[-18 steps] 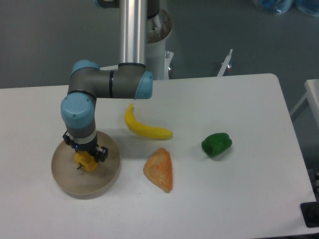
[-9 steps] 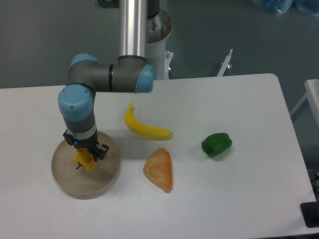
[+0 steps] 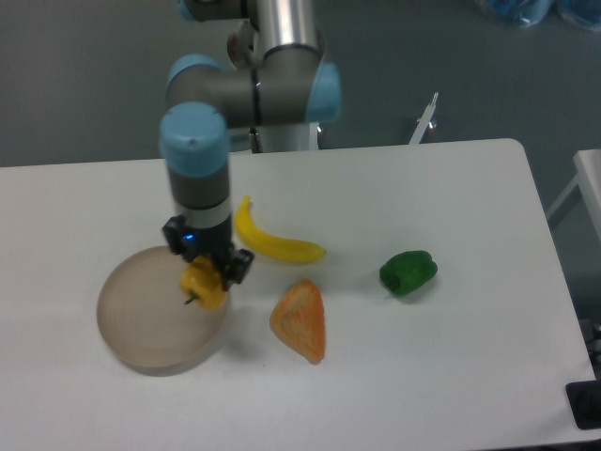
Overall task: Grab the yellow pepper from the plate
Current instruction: 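Lift the yellow pepper off the plate and carry it past the banana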
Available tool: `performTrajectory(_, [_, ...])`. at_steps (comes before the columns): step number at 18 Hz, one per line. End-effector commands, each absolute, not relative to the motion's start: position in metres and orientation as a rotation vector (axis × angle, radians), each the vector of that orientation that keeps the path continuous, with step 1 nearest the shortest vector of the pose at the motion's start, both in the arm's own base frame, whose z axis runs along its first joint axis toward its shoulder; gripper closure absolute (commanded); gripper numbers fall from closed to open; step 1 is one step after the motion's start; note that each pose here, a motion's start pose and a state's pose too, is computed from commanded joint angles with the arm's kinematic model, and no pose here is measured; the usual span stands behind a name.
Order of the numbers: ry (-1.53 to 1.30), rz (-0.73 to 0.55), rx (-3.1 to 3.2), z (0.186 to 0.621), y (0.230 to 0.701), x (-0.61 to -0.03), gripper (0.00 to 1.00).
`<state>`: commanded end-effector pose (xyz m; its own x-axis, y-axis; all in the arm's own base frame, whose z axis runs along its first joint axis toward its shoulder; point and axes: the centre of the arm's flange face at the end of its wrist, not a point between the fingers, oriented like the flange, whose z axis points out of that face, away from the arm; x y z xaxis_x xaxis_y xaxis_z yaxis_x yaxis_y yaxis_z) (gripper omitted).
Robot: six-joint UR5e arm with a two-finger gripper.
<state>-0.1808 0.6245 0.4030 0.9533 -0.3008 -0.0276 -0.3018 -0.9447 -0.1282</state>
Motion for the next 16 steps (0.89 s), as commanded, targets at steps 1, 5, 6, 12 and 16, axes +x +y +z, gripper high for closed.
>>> performTrajectory(1, [0.511,-0.006,-2.989,0.401,0.618,-0.192,0.81])
performTrajectory(5, [0.763,-0.026,-2.971,0.405,0.588,-0.245,0.82])
performTrajectory(6, [0.794,-0.023,-2.961,0.405,0.582,-0.257,0.81])
performTrajectory(12, [1.173,0.013,-2.863,0.401,0.548,-0.327,0.81])
performTrajectory(16, [1.247,0.004,-2.848,0.393,0.536,-0.35,0.81])
